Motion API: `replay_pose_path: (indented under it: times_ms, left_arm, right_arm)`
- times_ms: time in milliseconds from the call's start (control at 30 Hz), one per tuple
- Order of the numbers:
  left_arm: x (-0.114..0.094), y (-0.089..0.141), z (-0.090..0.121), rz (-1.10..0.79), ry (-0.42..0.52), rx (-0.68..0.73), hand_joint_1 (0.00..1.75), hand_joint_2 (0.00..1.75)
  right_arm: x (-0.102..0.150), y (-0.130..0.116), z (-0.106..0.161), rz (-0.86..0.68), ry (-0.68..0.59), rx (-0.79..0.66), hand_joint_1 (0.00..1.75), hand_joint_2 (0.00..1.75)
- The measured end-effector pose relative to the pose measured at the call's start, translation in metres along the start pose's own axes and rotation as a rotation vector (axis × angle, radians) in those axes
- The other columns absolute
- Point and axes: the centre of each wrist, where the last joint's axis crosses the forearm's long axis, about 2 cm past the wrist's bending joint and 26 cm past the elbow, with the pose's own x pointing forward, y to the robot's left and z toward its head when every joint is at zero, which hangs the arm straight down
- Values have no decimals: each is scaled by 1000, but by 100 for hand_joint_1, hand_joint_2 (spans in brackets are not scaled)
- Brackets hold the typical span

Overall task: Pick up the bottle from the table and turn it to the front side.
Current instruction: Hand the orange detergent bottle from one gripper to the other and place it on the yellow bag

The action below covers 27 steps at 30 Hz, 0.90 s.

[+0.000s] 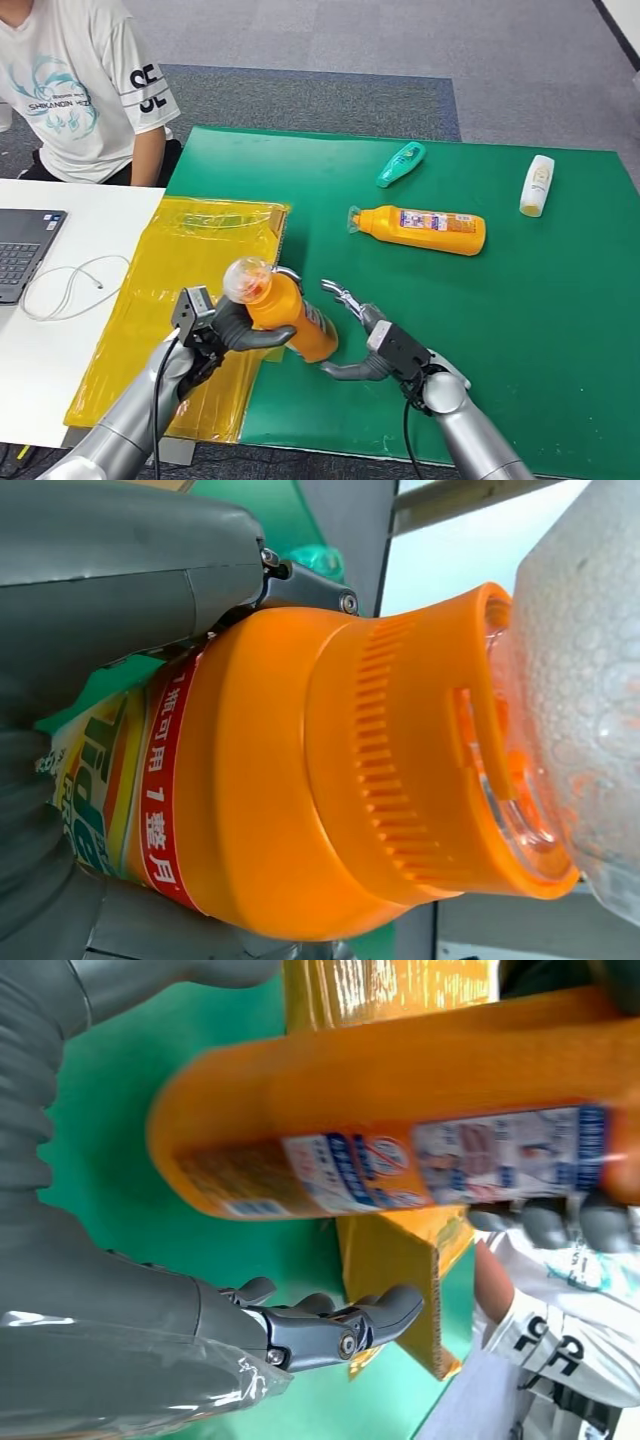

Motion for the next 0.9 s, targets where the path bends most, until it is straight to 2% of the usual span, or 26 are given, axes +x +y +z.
replay_pose_path:
  times_ms: [233,533,900]
  left_arm:
    - [11,-1,-10,-89,2,-20,175,175]
    - [14,-1,-19,-92,15,-55,175,175]
    - [21,15,-32,-85,104,-182,175,175]
  right_arm:
    - [-4,0,2,-10,18,-26,0,175]
    - [-8,0,1,-15,33,-55,0,175]
    - [-5,-11,-6,-46,-32,-133,0,175]
